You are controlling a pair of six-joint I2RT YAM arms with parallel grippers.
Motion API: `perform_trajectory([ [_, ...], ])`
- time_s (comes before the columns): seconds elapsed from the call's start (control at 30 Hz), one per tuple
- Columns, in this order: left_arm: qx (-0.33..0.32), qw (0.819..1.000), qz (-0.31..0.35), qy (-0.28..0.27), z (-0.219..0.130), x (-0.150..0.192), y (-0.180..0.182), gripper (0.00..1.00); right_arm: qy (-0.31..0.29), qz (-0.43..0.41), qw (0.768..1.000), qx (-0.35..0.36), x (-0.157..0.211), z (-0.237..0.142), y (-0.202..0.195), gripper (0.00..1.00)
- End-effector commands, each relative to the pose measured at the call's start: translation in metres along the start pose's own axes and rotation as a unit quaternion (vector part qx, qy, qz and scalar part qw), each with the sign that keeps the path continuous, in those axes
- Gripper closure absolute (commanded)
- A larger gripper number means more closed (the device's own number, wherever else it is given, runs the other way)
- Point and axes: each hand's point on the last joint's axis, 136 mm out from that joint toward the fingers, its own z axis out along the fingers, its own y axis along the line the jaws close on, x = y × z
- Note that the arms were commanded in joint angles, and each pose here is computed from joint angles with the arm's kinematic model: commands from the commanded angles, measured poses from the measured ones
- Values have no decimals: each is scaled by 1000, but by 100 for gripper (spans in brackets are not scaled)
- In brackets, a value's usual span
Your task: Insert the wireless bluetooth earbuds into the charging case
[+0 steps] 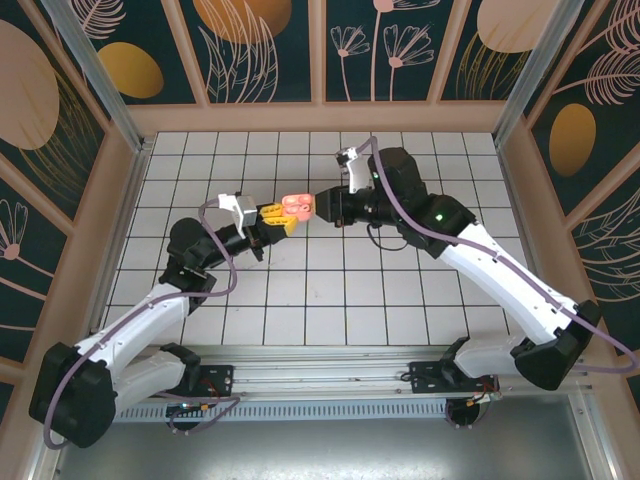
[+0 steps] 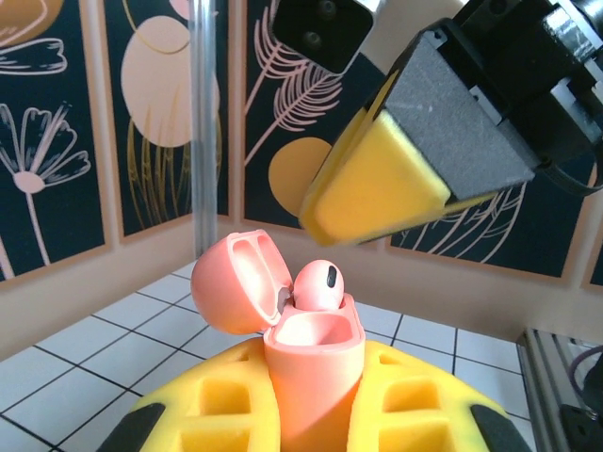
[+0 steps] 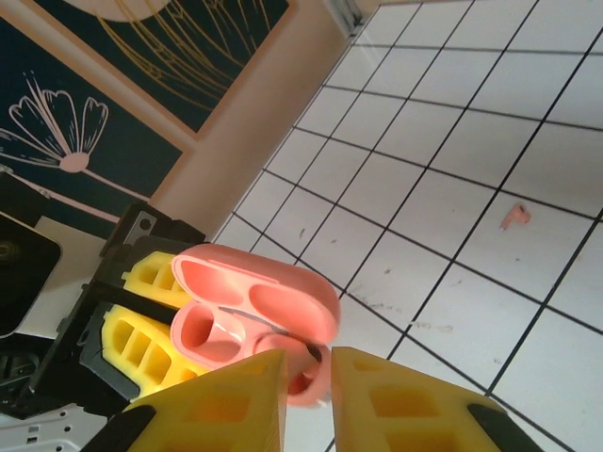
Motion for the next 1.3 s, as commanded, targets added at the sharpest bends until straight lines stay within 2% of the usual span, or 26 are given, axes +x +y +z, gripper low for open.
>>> perform_trajectory([
  [0.0,-19,1000,9,-12,-8,-4,-1,100,-67,10,998,13,-35,-31,-4,80],
  [0.17,-18,999,21,-25,-24,-5,-15,100,-84,65,991,80,-41,-32,-57,81],
  [0.33,-16,999,47,-23,-33,-7,-24,100,-62,92,991,81,-34,-7,-83,79],
  [0.6,-26,992,125,3,-38,3,-24,100,-10,104,992,73,-17,51,-109,76],
  [0.73,-36,985,168,-16,-47,3,-27,100,15,115,990,78,-7,83,-126,75],
  [1.03,-53,984,170,-3,-48,8,-22,100,84,115,986,88,18,166,-144,71],
  [1.27,-84,982,167,3,-52,9,-12,100,154,81,976,130,46,234,-158,68],
])
